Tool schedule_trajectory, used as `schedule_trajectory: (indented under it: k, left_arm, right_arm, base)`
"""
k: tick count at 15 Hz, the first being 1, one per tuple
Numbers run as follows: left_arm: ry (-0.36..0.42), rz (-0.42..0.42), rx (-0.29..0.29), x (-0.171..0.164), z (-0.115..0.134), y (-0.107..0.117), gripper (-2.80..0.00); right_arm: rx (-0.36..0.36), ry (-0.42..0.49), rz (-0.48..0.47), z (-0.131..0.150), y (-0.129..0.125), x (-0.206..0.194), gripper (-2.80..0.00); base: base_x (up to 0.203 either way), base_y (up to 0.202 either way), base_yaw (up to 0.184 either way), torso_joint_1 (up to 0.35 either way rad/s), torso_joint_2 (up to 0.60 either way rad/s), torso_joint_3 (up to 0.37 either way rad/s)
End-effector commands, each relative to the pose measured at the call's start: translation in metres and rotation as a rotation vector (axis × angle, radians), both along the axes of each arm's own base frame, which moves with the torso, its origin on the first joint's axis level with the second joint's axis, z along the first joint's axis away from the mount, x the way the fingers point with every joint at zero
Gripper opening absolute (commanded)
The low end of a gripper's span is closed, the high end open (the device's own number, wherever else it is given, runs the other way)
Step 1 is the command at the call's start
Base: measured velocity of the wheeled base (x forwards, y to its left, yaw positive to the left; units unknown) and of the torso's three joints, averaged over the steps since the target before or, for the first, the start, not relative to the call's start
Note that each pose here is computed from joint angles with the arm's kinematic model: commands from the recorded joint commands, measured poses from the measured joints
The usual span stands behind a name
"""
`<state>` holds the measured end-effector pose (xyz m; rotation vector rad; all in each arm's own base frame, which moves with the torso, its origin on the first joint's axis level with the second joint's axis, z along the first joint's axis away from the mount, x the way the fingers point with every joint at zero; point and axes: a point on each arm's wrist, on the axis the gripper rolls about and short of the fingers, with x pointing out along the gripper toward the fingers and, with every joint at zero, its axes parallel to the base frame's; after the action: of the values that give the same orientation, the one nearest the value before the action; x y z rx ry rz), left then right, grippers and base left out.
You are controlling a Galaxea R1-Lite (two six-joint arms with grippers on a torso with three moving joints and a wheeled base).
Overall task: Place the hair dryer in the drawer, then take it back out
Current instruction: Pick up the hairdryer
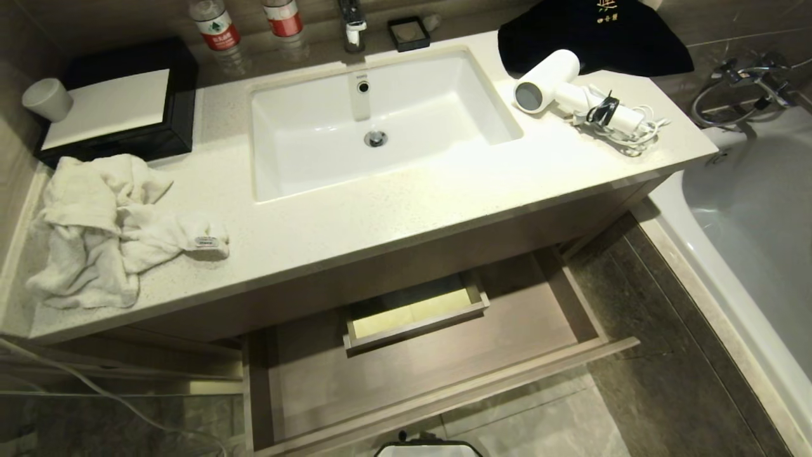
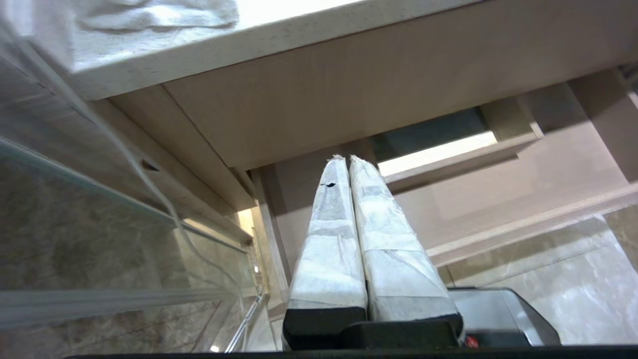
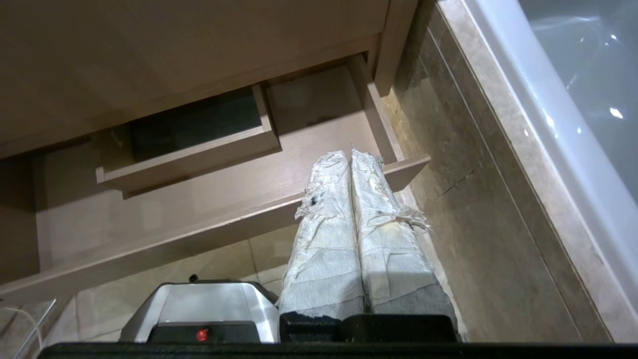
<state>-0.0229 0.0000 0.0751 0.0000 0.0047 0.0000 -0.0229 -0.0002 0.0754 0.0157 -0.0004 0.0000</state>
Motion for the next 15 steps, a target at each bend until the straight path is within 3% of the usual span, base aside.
schedule_trajectory:
  k: [1,15]
  left_arm:
    - [-0.002,0.0,0.0,-0.0001,0.0,0.0,-2.8]
    - [-0.003,0.0,0.0,-0.0002,0.0003,0.0,-2.8]
  right_arm:
    - [-0.002,0.0,0.002,0.0001,0.0,0.0001,-2.8]
    - [-0.002,0.002,-0.002,0.0,0.0,0.0001,-2.8]
  base:
    - [0.0,0.0,0.0,0.09,-0.02,0.093]
    - [0.0,0.0,0.0,0.298,-0.14,0.152]
